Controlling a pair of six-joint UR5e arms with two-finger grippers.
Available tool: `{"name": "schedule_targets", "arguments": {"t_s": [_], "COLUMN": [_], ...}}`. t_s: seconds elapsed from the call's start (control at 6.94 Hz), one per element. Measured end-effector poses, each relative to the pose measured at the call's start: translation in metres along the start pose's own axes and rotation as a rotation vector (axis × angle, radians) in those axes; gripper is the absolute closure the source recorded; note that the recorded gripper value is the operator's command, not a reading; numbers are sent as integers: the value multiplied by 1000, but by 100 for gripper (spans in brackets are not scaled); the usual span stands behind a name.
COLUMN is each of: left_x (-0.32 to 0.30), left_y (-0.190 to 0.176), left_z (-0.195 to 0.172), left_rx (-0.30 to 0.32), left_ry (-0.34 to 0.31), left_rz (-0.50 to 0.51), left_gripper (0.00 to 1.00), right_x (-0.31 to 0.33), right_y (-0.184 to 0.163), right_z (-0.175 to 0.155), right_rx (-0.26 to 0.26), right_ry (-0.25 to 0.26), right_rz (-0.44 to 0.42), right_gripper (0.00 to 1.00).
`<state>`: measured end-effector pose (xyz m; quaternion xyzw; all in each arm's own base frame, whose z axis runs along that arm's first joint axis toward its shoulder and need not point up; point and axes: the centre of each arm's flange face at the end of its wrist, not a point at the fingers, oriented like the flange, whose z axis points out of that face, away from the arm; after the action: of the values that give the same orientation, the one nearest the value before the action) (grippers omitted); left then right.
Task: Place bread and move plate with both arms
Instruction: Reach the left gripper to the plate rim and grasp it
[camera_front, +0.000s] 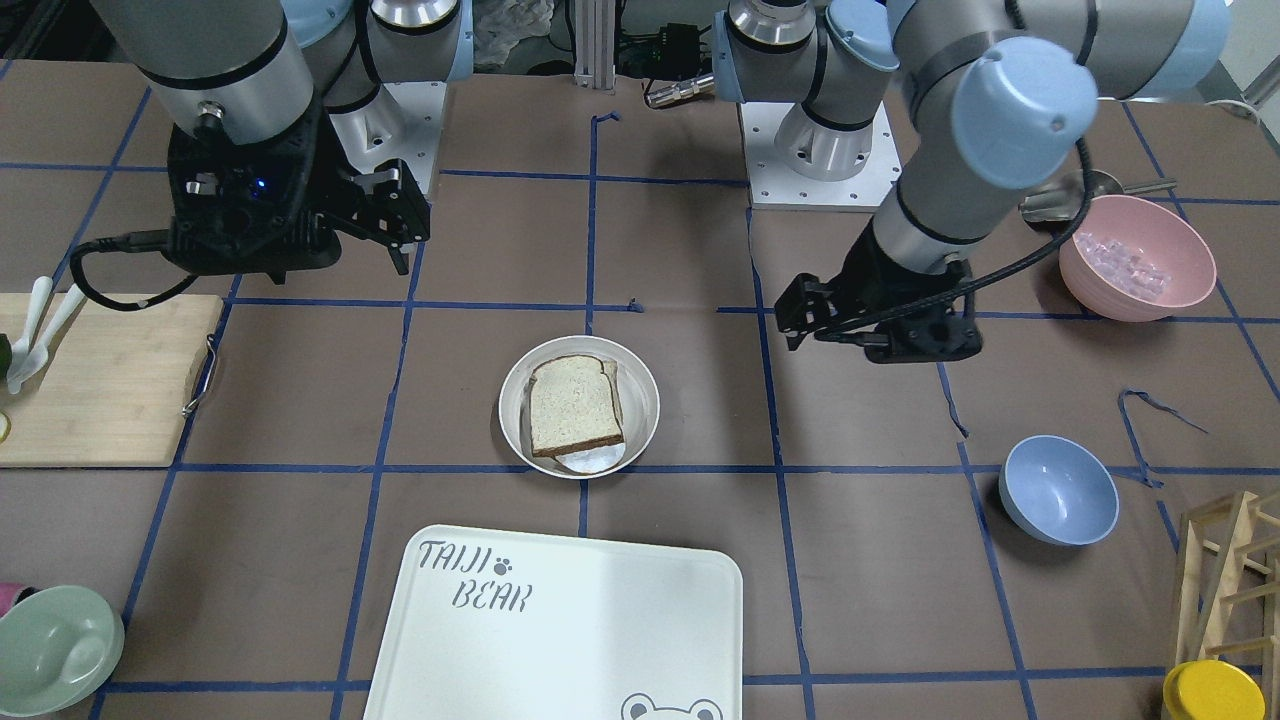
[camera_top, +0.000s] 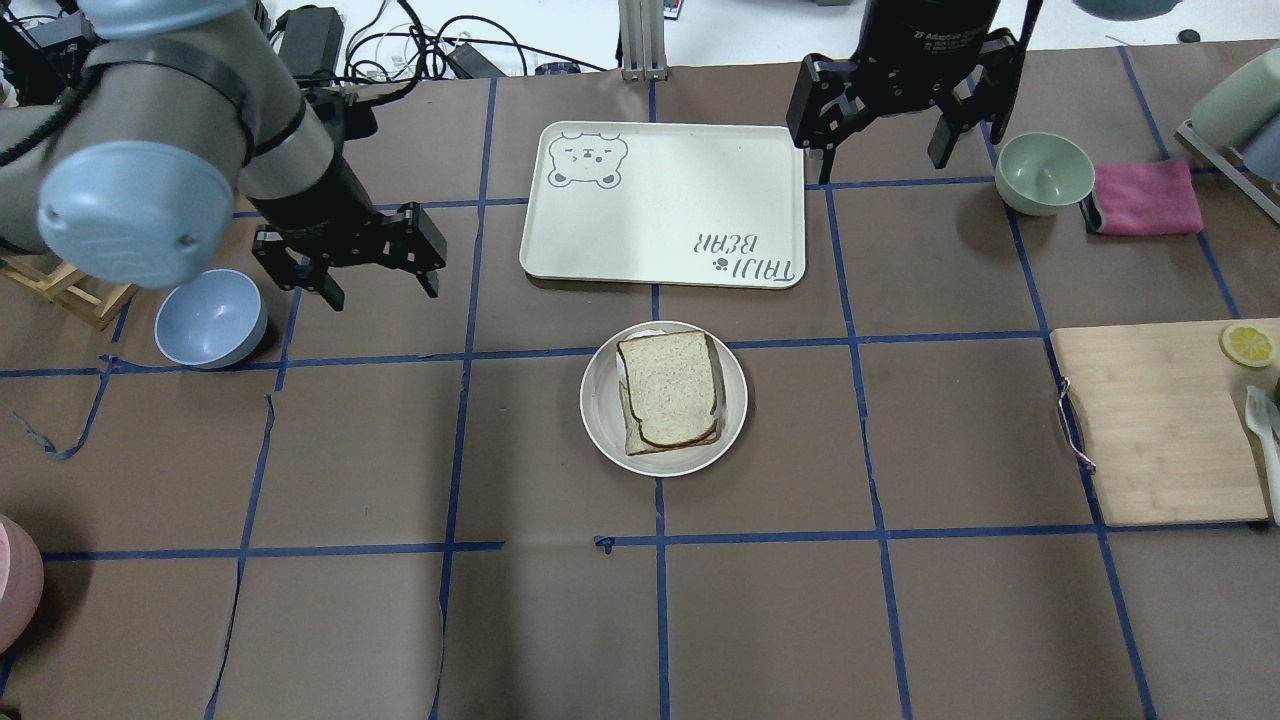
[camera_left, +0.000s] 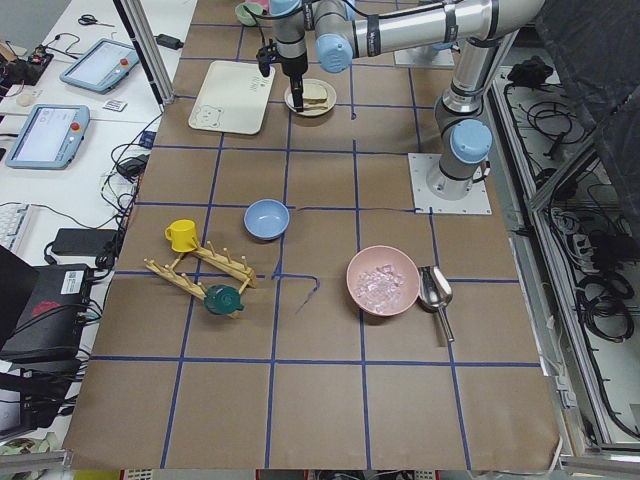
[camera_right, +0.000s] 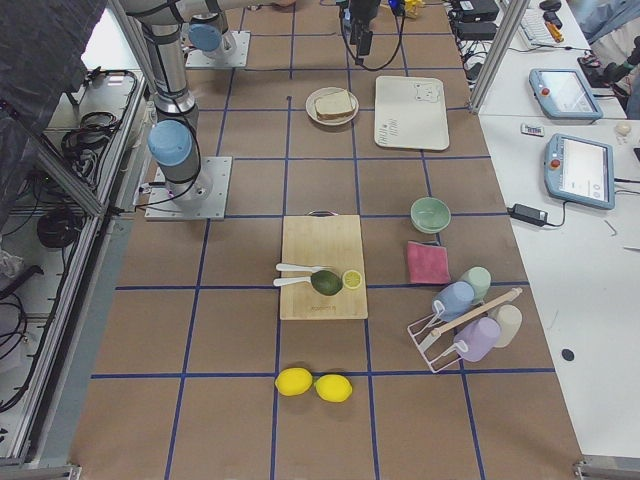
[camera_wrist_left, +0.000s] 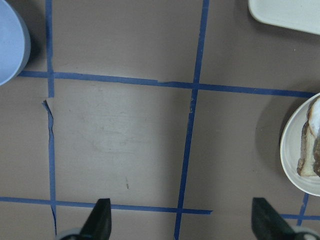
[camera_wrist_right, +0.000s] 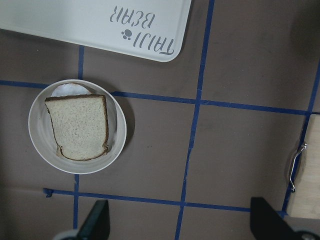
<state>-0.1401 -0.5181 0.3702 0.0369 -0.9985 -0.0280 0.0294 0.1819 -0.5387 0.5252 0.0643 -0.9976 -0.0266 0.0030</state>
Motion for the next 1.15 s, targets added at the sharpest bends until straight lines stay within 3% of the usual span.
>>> {"name": "schedule_targets", "arguments": {"t_s": [0.29, 0.43, 0.58, 0.72, 1.01, 1.15], "left_x": [45, 62, 76, 88, 101, 105], "left_y": [9, 12, 14, 16, 15, 14], "left_z": [61, 86, 110, 131, 164, 176], "left_rx": [40, 41, 33, 16, -11, -24], "left_ry": [36, 64, 76, 75, 71, 66], "left_rz": [28, 41, 57, 73, 96, 107], "left_gripper": [3, 9, 13, 22, 25, 40], "right_x": [32, 44, 50, 52, 54, 55], "right_y": [-4, -4, -3, -5, -9, -9], "right_z": [-6, -9, -12, -16, -13, -11], "right_rx": [22, 33, 51, 85, 117, 117], "right_ry": [22, 26, 29, 36, 38, 38], "right_rz": [-32, -27, -20, -16, -11, -9], "right_gripper": [0, 0, 0, 0, 0, 0]}}
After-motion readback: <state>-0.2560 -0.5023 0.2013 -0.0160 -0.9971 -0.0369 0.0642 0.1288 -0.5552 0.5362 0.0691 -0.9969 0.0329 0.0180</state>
